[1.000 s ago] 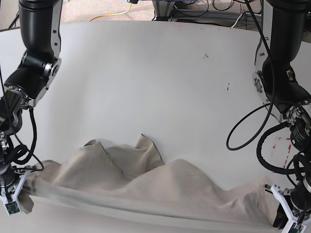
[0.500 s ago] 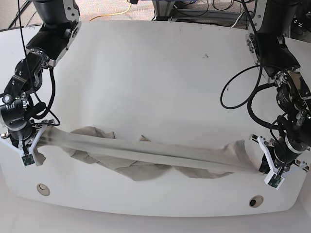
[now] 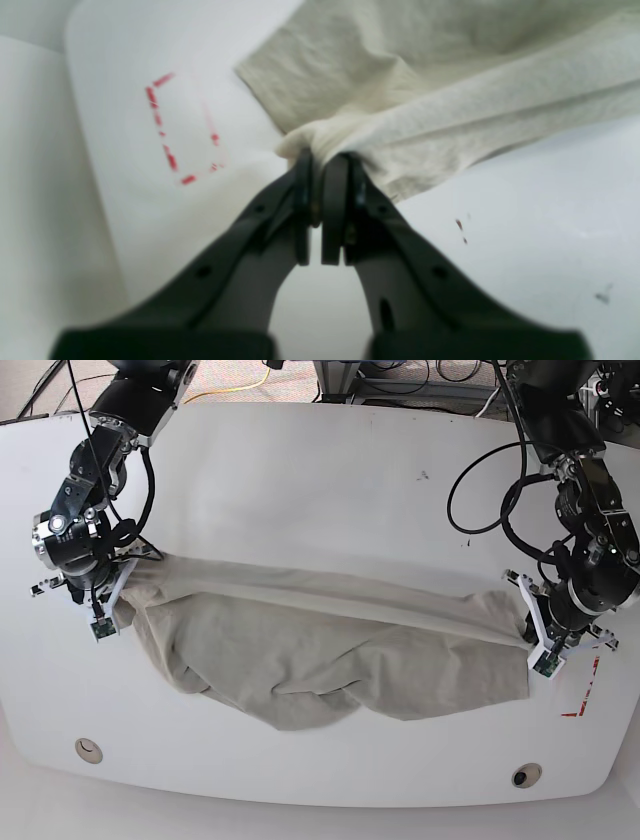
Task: Layout the t-shirt on the table in an organized manner, then fold the t-shirt properly
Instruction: 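Swing the held shirt forward and lay it down with both grippers, then open both grippers and release the shirt's edge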
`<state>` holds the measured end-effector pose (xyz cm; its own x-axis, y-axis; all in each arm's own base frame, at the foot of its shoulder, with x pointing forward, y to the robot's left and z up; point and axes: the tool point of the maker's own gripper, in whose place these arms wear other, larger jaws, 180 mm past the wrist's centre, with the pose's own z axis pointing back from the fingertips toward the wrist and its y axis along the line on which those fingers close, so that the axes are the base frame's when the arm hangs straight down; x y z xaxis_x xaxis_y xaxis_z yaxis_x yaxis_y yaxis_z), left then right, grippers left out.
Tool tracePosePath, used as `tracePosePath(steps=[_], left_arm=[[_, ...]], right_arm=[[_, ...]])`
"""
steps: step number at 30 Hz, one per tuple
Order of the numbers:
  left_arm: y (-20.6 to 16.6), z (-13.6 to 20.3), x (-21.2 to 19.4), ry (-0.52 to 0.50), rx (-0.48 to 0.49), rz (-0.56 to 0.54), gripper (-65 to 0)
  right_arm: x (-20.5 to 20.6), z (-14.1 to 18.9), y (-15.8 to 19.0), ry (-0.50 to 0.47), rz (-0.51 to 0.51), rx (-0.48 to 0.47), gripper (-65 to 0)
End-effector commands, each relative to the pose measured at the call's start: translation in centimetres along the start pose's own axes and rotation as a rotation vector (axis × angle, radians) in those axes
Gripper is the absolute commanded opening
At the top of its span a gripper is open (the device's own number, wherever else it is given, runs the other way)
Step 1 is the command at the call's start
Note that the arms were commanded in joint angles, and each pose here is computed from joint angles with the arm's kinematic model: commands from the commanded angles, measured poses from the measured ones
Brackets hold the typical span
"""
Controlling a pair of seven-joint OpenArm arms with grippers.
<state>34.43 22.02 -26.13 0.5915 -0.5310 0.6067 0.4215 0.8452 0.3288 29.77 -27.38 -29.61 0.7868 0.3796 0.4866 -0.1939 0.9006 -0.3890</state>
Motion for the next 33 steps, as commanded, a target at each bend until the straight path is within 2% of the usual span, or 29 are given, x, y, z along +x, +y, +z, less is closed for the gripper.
tracePosePath(steps=[1, 5, 14, 17, 28, 33], left_arm=[[-0.2, 0.3, -1.0, 0.013, 0.003, -0.006, -65.0], [-1.9, -0.1, -3.8, 0.078, -0.036, 0.0, -65.0], [-3.2, 1.0, -11.1, 0.234, -0.057, 0.073, -65.0], [-3.2, 1.8, -13.5, 0.297, -0.057, 0.055, -65.0], [-4.5, 3.5, -18.4, 0.433, -0.098, 0.015, -65.0], [-4.6, 4.1, -19.5, 0.469, -0.105, -0.002, -65.0]], right_arm=[[-0.1, 0.3, 0.2, -0.01, 0.0, -0.008, -65.0], [-2.3, -0.1, 2.0, 0.04, 0.002, 0.035, -65.0], [-7.7, -0.2, 4.8, 0.166, 0.028, 0.099, -65.0], [-9.4, 0.0, 5.5, 0.204, 0.037, 0.115, -65.0], [-13.7, 0.7, 7.7, 0.305, 0.041, 0.165, -64.7], [-14.2, 0.9, 8.6, 0.316, 0.026, 0.184, -59.3]])
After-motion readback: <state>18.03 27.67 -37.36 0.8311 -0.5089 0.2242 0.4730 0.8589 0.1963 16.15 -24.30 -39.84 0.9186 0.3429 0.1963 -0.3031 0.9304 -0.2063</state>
